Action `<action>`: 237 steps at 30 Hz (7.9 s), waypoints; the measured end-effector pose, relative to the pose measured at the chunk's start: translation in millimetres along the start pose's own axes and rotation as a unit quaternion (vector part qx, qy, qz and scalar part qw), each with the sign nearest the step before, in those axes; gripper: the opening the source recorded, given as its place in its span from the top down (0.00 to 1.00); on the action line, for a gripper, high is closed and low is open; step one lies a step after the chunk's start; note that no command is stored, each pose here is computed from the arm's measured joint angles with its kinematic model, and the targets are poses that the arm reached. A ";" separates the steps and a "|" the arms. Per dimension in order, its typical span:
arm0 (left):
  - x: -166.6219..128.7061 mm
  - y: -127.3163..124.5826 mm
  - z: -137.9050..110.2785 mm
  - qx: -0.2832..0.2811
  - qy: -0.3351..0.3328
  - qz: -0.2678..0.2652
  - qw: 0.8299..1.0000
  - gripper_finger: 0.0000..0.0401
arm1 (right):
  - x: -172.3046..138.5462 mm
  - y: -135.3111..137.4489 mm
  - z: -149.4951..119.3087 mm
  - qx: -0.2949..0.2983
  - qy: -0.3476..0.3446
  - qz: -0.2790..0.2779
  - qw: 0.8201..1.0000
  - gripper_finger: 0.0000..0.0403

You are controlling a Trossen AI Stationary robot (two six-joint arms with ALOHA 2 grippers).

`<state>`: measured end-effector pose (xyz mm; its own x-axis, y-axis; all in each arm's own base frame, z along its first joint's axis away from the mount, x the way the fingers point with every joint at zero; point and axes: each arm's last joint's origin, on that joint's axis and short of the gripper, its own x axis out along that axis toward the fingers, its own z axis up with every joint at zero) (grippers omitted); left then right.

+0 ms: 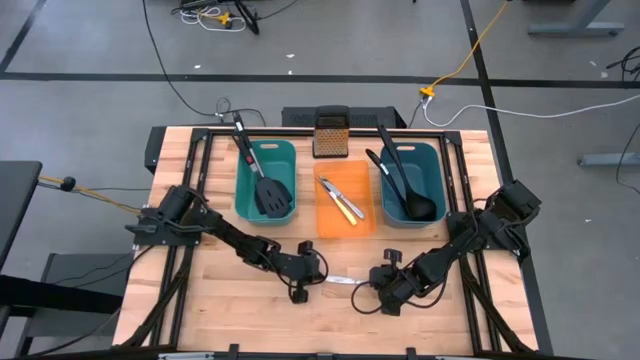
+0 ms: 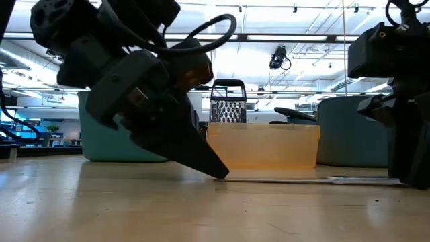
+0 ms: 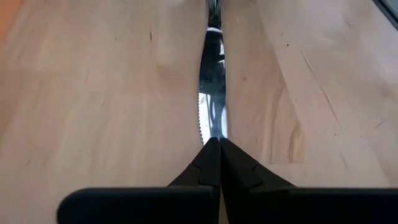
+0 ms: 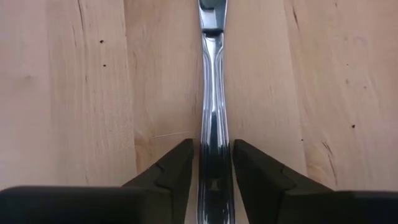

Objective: Pick & Place Kitchen Items
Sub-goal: Put the silver table knife into the orange bin

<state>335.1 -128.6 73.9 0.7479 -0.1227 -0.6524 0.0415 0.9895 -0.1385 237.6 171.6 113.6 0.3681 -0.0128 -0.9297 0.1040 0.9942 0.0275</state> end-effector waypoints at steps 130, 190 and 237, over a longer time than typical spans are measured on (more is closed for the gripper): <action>-16.6 2.8 18.5 0.064 -0.049 -0.003 0.997 0.97 | -8.9 12.2 3.2 0.021 0.043 -0.035 0.998 0.92; -11.2 0.9 8.0 0.078 -0.027 0.026 0.996 0.99 | -8.5 12.3 2.9 0.024 0.043 -0.035 0.998 0.90; -7.8 2.5 3.9 0.077 -0.025 0.034 0.996 0.99 | -16.9 35.0 24.1 0.138 0.129 -0.016 0.982 0.46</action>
<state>331.9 -124.9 81.5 0.7848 -0.0545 -0.6173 0.0870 0.9959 0.0228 257.3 204.1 139.2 0.1180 0.0188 -0.9928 0.3716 0.9263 0.0617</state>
